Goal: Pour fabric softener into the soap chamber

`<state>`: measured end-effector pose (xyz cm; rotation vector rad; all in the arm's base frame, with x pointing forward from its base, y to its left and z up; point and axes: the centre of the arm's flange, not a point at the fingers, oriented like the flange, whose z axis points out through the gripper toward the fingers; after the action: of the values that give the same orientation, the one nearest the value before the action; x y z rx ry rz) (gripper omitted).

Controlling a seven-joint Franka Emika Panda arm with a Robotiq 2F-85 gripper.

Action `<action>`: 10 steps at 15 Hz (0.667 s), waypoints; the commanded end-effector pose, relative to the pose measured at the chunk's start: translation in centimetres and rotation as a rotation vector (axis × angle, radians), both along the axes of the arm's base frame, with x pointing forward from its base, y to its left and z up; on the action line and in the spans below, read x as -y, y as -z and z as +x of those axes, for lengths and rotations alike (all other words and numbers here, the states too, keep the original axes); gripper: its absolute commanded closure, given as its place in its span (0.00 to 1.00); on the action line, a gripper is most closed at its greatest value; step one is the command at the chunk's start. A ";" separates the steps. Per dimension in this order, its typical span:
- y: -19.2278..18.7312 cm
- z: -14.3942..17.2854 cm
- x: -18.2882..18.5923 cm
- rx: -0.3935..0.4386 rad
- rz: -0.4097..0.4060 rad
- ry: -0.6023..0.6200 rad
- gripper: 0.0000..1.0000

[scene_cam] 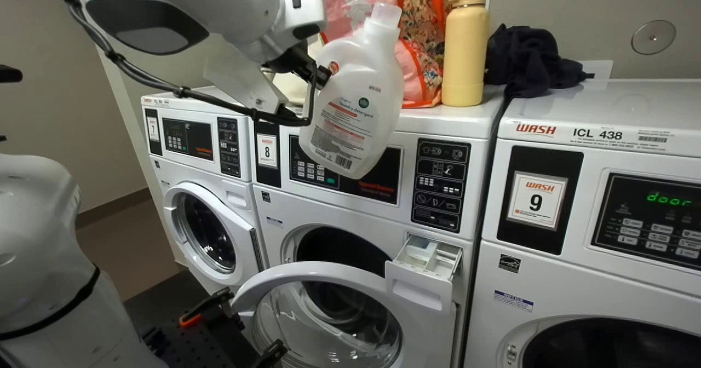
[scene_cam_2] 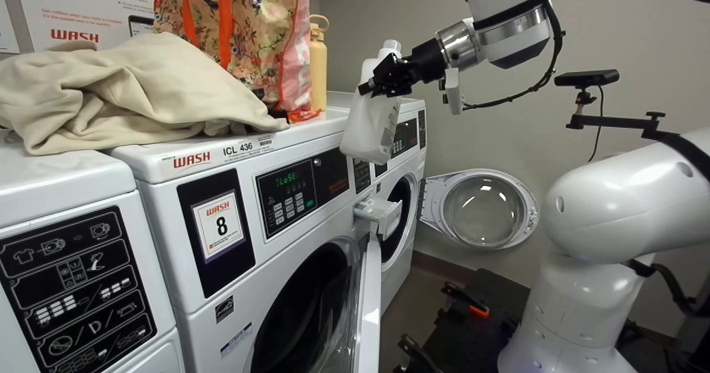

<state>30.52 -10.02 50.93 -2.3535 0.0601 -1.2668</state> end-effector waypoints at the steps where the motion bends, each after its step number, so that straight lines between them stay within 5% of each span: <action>1: 0.7 -1.6 -0.2 0.048 0.088 0.055 0.94; 10: 5.4 0.2 3.1 0.000 0.377 0.132 0.94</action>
<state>31.11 -12.63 46.92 -2.1423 0.3721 -1.1848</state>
